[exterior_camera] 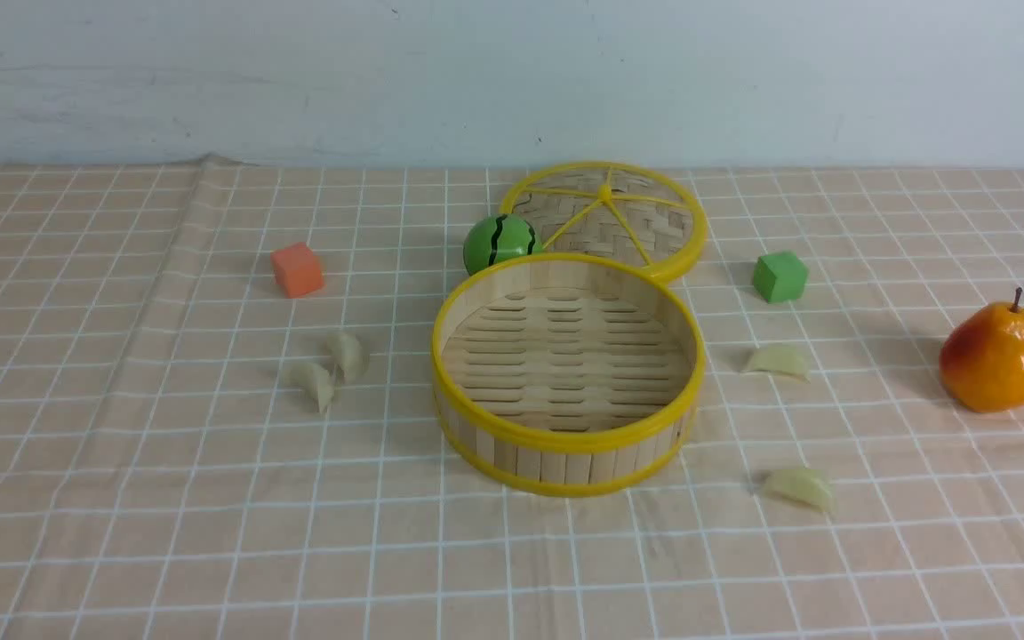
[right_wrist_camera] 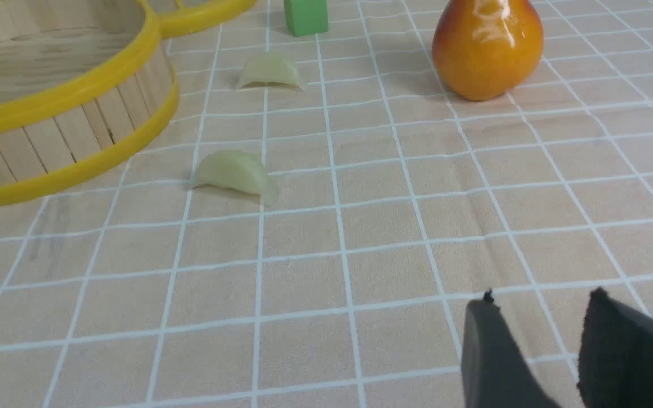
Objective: Put the dumplings into the steamer on the table with the brown tablecloth.
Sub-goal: 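Reach for and grasp a dumpling on the table with the left gripper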
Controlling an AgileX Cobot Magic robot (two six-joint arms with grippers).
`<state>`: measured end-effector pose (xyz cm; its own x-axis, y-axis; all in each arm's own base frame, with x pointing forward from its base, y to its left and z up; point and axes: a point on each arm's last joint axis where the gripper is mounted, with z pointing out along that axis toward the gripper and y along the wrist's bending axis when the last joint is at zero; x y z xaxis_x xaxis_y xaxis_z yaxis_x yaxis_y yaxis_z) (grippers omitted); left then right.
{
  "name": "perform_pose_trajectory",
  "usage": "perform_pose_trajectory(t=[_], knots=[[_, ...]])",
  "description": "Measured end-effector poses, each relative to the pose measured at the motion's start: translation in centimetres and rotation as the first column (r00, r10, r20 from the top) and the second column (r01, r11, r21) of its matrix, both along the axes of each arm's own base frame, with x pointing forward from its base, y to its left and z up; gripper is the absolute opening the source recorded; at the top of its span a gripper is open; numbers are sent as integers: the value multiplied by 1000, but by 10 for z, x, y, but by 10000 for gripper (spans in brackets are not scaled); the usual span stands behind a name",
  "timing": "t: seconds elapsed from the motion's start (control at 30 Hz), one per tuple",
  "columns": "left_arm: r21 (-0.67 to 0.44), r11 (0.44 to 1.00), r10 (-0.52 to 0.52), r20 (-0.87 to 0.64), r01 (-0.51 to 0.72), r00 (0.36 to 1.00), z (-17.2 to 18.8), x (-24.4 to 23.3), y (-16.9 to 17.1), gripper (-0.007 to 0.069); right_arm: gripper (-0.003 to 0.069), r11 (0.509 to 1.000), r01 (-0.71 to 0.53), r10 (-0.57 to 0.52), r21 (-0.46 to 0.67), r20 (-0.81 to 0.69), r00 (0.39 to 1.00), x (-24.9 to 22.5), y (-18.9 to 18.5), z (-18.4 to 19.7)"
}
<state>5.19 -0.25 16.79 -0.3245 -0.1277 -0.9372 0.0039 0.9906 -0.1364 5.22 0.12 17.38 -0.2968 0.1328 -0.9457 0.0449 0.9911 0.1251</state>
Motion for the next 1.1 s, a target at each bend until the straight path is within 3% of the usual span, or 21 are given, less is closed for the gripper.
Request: perform_pose_trajectory(t=[1.1], knots=[[11, 1000, 0, 32, -1, 1000, 3, 1, 0, 238, 239, 1000, 0, 0, 0, 0, 1000, 0, 0, 0]])
